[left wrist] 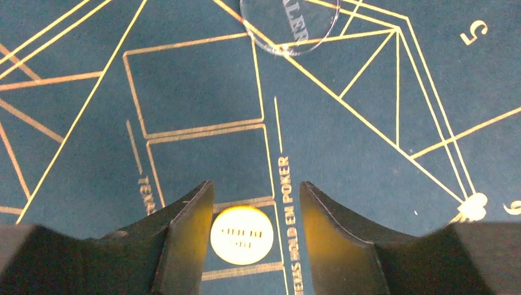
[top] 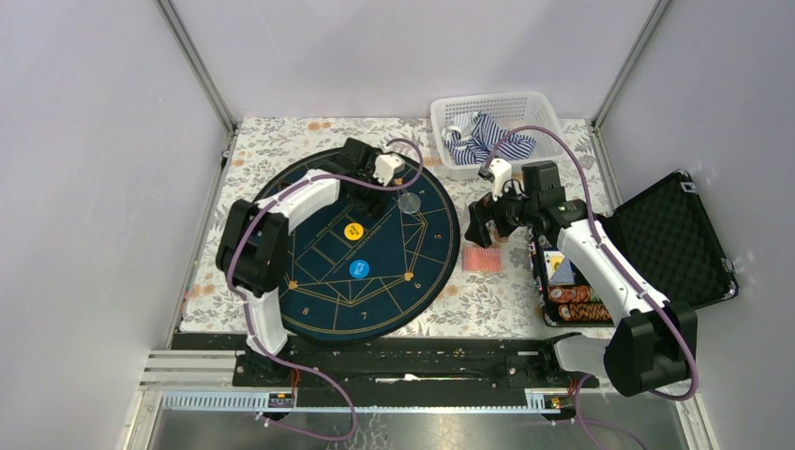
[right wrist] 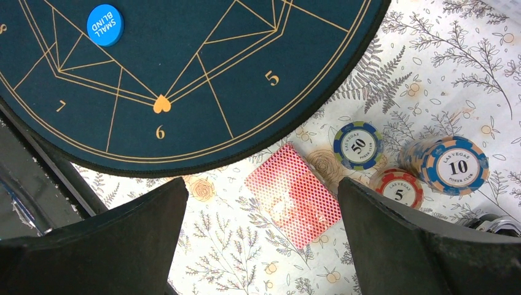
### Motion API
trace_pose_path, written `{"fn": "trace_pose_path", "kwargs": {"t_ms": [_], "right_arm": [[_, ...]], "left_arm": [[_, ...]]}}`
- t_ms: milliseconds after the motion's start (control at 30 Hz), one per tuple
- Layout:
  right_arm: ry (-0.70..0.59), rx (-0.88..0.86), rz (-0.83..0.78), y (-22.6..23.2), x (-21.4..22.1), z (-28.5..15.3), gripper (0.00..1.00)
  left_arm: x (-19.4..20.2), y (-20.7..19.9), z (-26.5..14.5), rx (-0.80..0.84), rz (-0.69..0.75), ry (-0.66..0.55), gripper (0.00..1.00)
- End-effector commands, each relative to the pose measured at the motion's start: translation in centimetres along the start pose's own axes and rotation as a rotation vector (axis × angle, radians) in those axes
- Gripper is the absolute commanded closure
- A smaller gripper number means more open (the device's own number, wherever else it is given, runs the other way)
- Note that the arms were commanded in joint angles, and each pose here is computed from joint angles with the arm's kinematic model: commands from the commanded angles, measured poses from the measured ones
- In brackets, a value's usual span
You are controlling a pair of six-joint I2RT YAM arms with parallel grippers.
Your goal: Distribute texas hold em gaming equipment
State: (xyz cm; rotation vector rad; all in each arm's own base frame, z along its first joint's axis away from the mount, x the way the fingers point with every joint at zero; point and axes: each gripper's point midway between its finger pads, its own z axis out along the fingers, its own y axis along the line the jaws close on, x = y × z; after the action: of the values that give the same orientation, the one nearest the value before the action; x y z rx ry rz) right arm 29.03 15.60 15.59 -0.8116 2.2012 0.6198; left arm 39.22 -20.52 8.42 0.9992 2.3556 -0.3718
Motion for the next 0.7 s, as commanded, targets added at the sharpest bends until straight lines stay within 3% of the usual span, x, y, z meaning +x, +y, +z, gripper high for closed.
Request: {"fn": "trace_pose_path", "kwargs": {"t_ms": [0, 267, 667], "right_arm": [[-0.043, 0.020, -0.030, -0.1, -0.9, -0.8, 0.00], [-0.040, 0.028, -0.032, -0.3, -0.9, -0.8, 0.00], [-0.035, 0.030, -0.033, -0.4, -0.7, -0.7, 0.00]], "left_arm": [[-3.6, 0.8, 2.2, -0.059, 0.059, -0.073, 0.45], [-4.2, -0.2, 5.9, -0.043, 0.067, -0.049, 0.57], [-4.7, 0.1, 8.8, -0.036, 0.040, -0.040, 0.63]]}}
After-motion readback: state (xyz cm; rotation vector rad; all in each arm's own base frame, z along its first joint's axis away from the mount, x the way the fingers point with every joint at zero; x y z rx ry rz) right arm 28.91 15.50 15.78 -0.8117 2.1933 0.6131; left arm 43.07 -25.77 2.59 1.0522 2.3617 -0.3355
